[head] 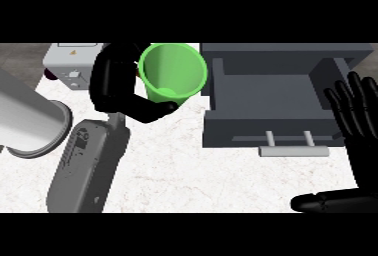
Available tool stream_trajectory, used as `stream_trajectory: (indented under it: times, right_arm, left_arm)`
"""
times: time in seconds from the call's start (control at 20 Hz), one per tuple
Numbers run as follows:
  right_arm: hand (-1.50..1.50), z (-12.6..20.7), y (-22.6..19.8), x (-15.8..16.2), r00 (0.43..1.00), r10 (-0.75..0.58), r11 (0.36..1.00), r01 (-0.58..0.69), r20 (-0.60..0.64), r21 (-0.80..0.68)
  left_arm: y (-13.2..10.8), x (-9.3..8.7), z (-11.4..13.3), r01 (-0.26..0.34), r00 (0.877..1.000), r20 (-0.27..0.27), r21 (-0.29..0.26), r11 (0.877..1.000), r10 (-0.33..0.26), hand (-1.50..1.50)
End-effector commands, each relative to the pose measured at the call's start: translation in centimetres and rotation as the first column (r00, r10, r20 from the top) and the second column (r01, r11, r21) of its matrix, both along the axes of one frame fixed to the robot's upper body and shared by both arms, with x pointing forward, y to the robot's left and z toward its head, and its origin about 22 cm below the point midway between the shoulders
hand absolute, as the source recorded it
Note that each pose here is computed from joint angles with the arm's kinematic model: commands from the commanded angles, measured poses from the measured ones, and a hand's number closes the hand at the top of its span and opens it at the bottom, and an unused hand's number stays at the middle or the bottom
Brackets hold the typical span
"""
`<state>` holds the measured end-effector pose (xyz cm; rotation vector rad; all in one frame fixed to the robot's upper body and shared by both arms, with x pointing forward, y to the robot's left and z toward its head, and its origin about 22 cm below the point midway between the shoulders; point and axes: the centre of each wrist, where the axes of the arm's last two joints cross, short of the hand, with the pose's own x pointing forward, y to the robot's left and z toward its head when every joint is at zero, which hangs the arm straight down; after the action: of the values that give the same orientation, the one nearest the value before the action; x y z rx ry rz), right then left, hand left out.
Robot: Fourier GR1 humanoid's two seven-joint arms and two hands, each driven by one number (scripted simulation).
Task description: Pick up the cup, place it into the drawer and close the drawer
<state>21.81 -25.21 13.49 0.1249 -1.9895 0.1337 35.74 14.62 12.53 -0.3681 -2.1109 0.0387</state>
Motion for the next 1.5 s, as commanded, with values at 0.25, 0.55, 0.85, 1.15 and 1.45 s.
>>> stream_trajectory:
  times: [0.25, 0.55, 0.85, 1.15, 1.45]
  right_arm:
    - [-1.50, 0.3, -0.7, 0.7, 1.000, 0.008, 1.000, -0.008, -0.013, 0.010]
    - [-1.50, -1.6, -0.8, 0.8, 1.000, -0.008, 1.000, 0.008, -0.013, 0.002]
    - [-1.50, -0.6, 0.2, 1.3, 1.000, 0.017, 1.000, -0.017, -0.002, -0.004]
    - [-1.50, 0.0, -0.7, 0.5, 1.000, 0.012, 1.000, -0.012, -0.014, -0.005]
    - [-1.50, 0.1, 0.8, 1.2, 0.999, 0.047, 0.999, -0.047, 0.021, -0.015]
  left_arm:
    - [-5.2, 3.4, 6.6, -0.004, 1.000, -0.009, 0.058, 0.998, 0.004, 1.50]
    - [-6.9, 4.3, 5.0, 0.018, 0.999, -0.053, 0.128, 0.992, -0.011, 1.50]
    - [-10.2, 5.8, 6.2, -0.011, 0.994, -0.105, 0.151, 0.988, 0.027, 1.50]
    - [-11.4, 6.5, 4.4, -0.030, 0.993, -0.106, 0.189, 0.981, 0.051, 1.50]
    - [-11.4, 7.4, 1.2, -0.030, 0.985, -0.157, 0.228, 0.973, 0.067, 1.50]
